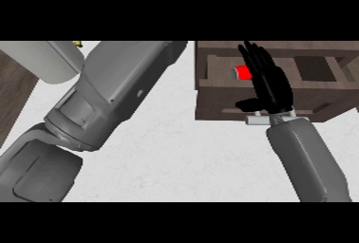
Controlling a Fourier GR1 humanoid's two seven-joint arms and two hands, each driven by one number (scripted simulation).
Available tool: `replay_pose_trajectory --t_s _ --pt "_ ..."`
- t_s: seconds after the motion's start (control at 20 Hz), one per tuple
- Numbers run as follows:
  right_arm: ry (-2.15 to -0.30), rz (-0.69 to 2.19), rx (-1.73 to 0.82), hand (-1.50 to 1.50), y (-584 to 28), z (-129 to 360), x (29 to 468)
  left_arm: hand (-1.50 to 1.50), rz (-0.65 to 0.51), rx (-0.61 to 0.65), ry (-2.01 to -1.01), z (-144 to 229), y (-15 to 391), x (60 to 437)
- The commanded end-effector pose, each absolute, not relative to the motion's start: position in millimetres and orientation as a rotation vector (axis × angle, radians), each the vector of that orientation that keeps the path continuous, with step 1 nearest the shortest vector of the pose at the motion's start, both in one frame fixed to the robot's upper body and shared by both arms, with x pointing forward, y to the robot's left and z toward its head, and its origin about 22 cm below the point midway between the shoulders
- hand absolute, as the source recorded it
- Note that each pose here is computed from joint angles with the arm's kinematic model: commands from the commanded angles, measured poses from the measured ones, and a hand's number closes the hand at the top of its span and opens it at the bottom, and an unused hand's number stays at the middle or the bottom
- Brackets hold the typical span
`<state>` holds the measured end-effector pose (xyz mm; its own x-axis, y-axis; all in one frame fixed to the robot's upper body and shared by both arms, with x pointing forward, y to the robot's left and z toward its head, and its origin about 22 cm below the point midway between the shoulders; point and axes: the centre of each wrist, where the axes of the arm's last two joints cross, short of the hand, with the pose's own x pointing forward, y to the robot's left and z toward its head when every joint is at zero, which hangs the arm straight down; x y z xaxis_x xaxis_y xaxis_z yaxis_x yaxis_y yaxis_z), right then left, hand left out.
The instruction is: Pick up the can, place it into the drawer and close the drawer
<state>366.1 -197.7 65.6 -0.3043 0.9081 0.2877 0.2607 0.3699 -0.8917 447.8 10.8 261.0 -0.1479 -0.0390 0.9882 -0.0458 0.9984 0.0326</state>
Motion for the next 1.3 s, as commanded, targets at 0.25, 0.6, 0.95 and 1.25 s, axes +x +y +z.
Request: replay_pose_trajectory --t_s 0.25,0.6,0.95,1.25 --pt "-1.774 0.854 -1.211 -1.5 -177.4 59.8 414.9 -1.5 0.014 0.09 -1.708 262.2 49.4 457.2" --pt "-1.773 0.853 -1.299 -1.5 -185.1 70.0 438.9 -1.5 -0.014 0.087 -1.716 261.3 56.9 451.4" --pt "-1.795 0.823 -1.348 -1.5 -186.5 104.7 458.9 -1.5 -0.025 0.075 -1.71 255.6 86.8 450.3" --pt "-1.837 0.767 -1.318 -1.5 -168.7 138.5 470.0 -1.5 -0.019 0.068 -1.702 247.7 104.0 447.2"
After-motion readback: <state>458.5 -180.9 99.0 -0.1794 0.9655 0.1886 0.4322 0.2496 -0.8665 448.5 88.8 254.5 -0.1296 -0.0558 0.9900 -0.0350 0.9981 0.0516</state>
